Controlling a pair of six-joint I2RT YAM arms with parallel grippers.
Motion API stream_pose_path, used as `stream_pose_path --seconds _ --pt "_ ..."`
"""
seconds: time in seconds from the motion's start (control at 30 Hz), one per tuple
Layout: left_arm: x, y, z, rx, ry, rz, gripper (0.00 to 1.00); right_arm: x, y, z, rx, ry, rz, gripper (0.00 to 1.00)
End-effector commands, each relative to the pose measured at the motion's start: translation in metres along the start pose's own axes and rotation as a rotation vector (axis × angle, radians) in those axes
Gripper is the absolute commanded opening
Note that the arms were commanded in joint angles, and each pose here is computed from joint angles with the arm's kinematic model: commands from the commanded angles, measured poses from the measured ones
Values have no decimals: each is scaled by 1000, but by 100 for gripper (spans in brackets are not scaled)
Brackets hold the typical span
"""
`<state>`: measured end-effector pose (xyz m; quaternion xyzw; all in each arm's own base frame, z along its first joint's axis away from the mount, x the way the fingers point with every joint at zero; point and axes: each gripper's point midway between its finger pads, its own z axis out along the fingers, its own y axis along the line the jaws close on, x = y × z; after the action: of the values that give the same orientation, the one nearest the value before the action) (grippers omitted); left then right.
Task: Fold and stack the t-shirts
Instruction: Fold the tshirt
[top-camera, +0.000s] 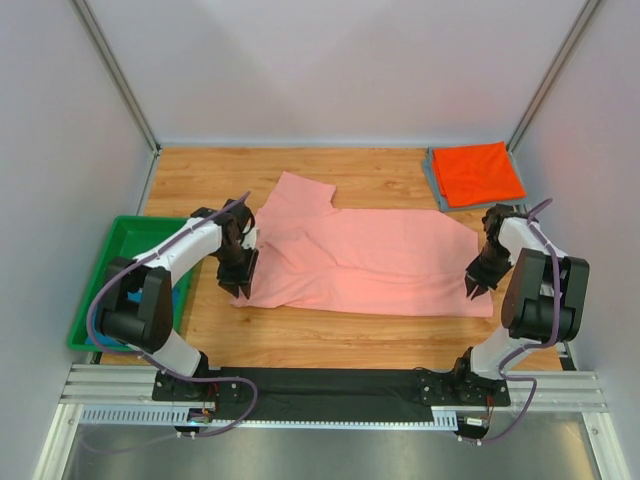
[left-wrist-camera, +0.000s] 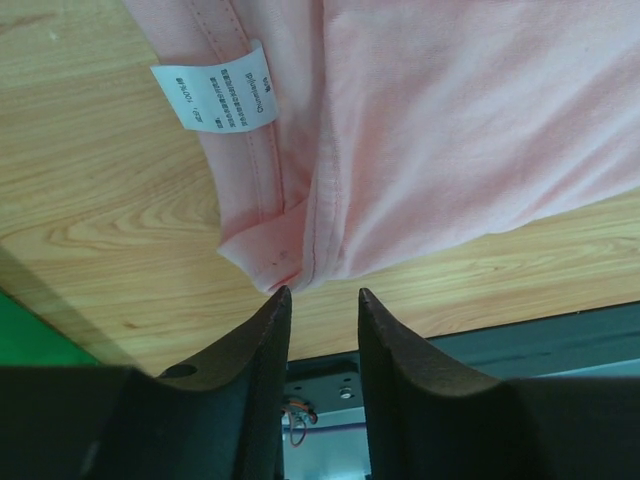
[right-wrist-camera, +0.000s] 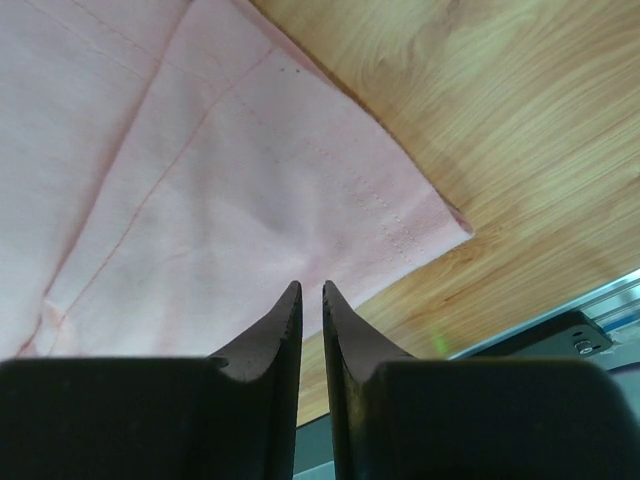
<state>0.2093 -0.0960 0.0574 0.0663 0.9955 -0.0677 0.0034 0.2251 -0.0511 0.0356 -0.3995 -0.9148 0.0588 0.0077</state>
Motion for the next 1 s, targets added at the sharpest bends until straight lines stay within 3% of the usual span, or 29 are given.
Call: stream_pose_path --seconds 0.0,0.07,0.23,0.47,0.67,0.77,0.8,0.83,0.97 --pt "-5 -1 1 16 -3 26 37 -5 0 11 13 -25 21 15" --pt "-4 2 6 5 20 25 32 -7 -4 18 40 -30 18 15" --pt "-3 9 16 -21 56 8 0 -19 -16 27 122 -69 -5 15" --pt "-7 30 21 -142 71 -19 0 -22 -21 25 138 -95 -14 14" --pt "-30 36 -2 -209 -12 -42 2 -21 -26 28 151 -97 -41 14" --pt "-33 14 -6 -86 -25 -36 12 -19 -25 28 142 -89 -41 15" --pt "-28 -2 -5 14 -10 -28 23 -19 -24 27 135 -91 -44 15" --pt "-24 -8 -4 52 -2 -19 27 -18 -24 27 134 -89 -42 15" --pt "-8 -17 4 114 49 -22 35 -21 -25 25 133 -102 -43 14"
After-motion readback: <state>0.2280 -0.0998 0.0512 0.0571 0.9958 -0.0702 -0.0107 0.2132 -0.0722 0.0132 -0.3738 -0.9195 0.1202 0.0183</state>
